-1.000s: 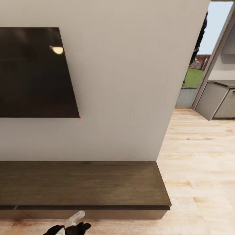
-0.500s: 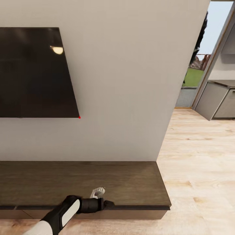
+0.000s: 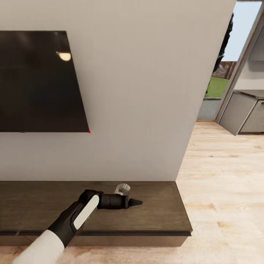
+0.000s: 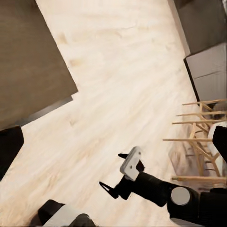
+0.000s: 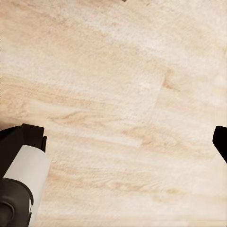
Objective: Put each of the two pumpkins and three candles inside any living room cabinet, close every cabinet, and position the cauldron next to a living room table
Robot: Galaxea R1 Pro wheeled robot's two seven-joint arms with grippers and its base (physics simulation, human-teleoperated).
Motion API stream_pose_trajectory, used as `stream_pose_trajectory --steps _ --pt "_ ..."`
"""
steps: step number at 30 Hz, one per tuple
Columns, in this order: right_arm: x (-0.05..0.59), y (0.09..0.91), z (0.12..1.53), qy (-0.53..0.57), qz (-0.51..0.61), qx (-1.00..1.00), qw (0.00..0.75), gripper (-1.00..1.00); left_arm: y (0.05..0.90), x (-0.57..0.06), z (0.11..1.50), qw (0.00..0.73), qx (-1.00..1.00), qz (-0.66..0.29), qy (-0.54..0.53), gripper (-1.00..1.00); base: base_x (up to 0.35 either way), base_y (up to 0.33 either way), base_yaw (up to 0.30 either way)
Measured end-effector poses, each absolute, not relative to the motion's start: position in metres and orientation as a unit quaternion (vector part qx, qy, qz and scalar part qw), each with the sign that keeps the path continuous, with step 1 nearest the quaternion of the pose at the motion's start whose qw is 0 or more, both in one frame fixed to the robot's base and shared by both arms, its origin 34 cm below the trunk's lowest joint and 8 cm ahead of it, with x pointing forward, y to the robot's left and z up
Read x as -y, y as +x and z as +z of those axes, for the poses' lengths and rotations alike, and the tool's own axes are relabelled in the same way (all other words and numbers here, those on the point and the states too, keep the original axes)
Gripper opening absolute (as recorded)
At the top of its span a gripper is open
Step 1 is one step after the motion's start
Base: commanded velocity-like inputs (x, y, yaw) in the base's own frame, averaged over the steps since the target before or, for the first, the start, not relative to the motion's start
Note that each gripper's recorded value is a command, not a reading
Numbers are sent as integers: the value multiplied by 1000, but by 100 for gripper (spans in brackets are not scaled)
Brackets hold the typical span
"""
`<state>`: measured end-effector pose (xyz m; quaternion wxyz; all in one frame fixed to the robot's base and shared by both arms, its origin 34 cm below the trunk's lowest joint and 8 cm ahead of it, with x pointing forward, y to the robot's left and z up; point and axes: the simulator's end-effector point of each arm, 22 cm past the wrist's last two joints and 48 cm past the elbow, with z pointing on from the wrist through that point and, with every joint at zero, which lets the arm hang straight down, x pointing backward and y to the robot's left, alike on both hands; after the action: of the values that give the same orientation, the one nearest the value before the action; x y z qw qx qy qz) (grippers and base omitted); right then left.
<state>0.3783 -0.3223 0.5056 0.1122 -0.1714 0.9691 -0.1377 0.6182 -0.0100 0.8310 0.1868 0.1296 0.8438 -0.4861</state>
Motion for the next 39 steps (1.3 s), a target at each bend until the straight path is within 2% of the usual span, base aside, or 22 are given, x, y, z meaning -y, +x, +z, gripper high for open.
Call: stream_pose_trajectory --steps 9,15,19,24,29,39 --pt "314 383 506 -216 -134 -960 118 100 680 46 949 277 -792 -512 184 100 0 0 0" --pt "253 393 506 -349 -112 -920 137 100 705 39 979 310 -779 -515 176 100 0 0 0" --pt "217 405 511 -413 -115 -889 163 100 713 35 985 319 -776 -519 164 100 0 0 0" --pt "210 447 539 -443 -204 -840 236 100 711 42 993 318 -771 -528 163 100 0 0 0" --pt "190 469 555 -526 -227 -768 285 100 705 55 1012 327 -756 -540 174 100 0 0 0" --pt "190 476 561 -537 -241 -751 299 100 702 62 1025 338 -745 -546 182 100 0 0 0"
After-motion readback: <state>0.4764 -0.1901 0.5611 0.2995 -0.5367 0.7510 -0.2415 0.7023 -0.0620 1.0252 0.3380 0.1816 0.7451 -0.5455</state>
